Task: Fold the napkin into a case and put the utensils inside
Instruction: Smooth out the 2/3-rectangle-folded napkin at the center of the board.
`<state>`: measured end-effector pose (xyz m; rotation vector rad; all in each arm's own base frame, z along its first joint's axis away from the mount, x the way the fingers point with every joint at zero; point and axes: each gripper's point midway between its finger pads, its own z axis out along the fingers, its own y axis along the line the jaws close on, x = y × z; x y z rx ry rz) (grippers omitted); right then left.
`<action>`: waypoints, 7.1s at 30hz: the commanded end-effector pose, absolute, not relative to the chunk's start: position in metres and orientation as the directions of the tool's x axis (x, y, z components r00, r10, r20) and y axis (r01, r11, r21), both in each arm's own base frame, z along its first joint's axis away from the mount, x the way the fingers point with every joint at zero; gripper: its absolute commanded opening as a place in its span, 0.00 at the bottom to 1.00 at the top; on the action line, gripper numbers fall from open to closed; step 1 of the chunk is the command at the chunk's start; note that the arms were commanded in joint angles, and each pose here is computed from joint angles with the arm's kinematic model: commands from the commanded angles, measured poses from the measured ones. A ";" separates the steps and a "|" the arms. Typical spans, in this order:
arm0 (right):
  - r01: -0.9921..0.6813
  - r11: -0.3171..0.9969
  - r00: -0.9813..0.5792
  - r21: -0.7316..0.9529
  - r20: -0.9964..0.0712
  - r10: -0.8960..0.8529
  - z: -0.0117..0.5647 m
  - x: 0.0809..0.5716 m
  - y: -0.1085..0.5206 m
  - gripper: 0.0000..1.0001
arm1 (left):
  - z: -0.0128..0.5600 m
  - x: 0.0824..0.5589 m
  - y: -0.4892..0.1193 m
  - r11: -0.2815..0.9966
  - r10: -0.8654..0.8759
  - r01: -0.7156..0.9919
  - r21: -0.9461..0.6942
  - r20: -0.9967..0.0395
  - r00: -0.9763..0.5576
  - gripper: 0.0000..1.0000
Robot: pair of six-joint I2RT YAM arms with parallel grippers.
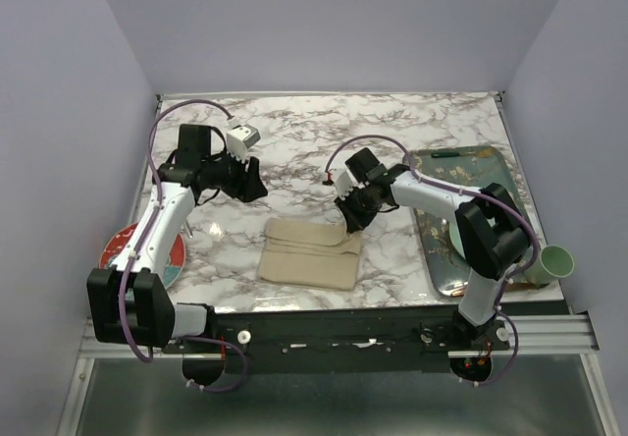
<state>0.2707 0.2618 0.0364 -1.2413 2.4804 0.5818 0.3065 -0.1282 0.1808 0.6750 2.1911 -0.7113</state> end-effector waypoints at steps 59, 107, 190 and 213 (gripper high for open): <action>-0.711 0.609 -0.687 0.352 -0.535 -0.493 0.149 0.335 0.264 0.37 | 0.087 0.353 -0.162 0.555 0.554 0.817 -0.156 -0.664 -0.502 0.50; -0.367 0.723 -0.929 0.585 -0.189 -0.318 0.051 0.350 0.293 0.44 | 0.076 0.277 -0.141 0.674 0.540 0.732 -0.094 -0.614 -0.576 0.51; -0.665 0.699 -0.742 0.263 -0.339 -0.578 0.031 0.329 0.243 0.00 | 0.043 0.284 -0.225 0.132 0.813 0.951 0.278 -0.580 0.057 0.59; -0.687 0.681 -0.719 0.254 -0.370 -0.588 0.043 0.334 0.245 0.01 | 0.049 0.291 -0.239 0.106 0.808 0.960 0.258 -0.585 0.068 0.09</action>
